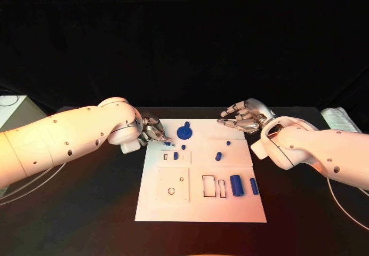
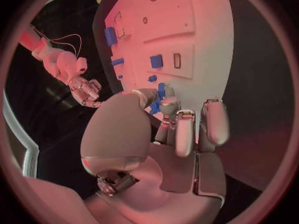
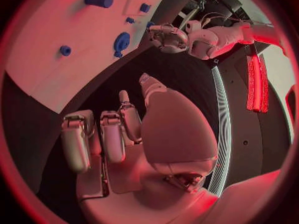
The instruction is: Assemble the parts on the task board
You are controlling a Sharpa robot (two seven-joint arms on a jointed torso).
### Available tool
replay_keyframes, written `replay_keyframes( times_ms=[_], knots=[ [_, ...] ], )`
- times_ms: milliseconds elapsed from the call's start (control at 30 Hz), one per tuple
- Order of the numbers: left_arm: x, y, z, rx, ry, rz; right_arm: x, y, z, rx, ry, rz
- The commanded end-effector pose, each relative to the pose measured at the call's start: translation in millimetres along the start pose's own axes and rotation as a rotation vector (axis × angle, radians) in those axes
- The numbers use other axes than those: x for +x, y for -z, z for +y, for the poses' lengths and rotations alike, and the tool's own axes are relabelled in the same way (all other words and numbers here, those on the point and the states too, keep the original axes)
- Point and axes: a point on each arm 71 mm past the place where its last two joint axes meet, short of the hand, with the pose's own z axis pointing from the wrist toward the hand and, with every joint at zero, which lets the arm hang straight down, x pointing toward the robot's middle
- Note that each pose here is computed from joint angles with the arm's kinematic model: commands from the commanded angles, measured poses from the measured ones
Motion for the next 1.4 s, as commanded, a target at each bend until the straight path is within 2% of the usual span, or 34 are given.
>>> replay_keyframes(
  times_ms=[33,333,633,1400],
  knots=[
    [3.4,1.7,0.8,0.0,-0.046,-0.048,1.5,0.1,0.7,-0.008,0.006,0.013],
    [18.6,2.9,8.1,-0.012,-0.109,-0.035,1.6,0.0,0.0,-0.006,0.008,0.015],
    [28.8,3.5,9.5,-0.011,-0.149,-0.026,2.1,0.1,0.4,-0.009,0.013,0.018],
    [35.5,3.6,10.1,-0.013,-0.2,-0.015,4.2,-0.6,0.0,-0.004,0.018,0.032]
  ],
)
